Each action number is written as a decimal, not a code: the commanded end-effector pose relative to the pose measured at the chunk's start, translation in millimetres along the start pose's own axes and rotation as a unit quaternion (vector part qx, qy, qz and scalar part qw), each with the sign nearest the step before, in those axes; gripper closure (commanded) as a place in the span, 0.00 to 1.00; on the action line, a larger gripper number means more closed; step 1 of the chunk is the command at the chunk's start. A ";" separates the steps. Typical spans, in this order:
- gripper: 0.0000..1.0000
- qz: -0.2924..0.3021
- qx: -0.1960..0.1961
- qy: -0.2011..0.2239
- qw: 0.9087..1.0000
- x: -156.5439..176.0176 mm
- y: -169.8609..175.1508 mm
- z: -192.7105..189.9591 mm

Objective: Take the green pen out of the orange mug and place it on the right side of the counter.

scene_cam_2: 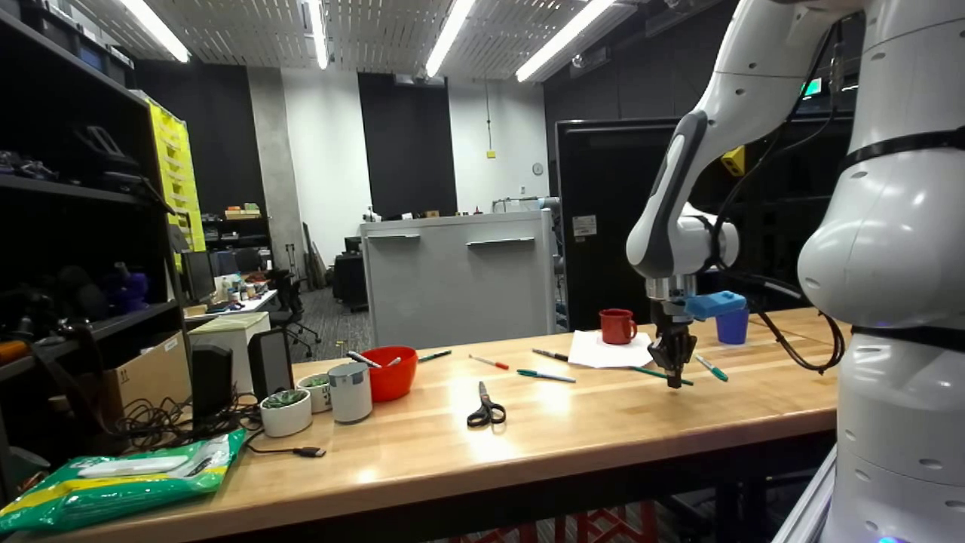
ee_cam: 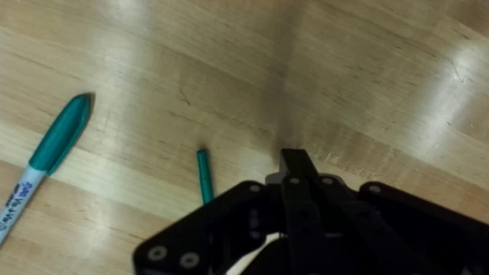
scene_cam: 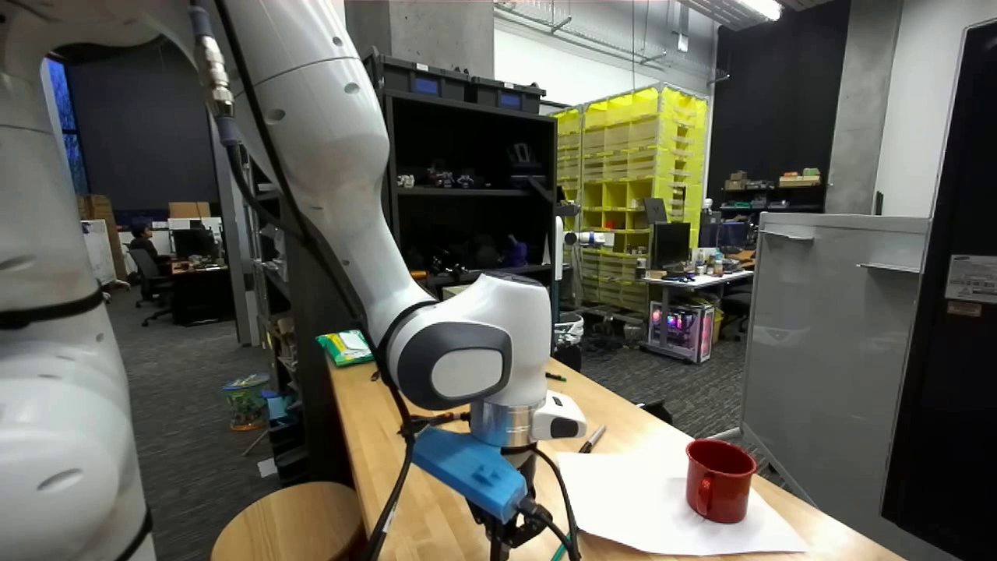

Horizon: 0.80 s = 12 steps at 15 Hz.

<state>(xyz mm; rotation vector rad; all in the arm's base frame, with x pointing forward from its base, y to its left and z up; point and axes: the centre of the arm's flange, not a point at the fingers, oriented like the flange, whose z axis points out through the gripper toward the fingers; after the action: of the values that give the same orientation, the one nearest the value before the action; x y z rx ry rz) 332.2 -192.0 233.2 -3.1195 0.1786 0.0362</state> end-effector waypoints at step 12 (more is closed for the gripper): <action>1.00 -0.003 -0.004 -0.010 1.000 15.7 27.3 13.7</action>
<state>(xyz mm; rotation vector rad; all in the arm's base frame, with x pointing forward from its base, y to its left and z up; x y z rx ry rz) 342.8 -211.3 224.3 -3.1325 0.1799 0.0671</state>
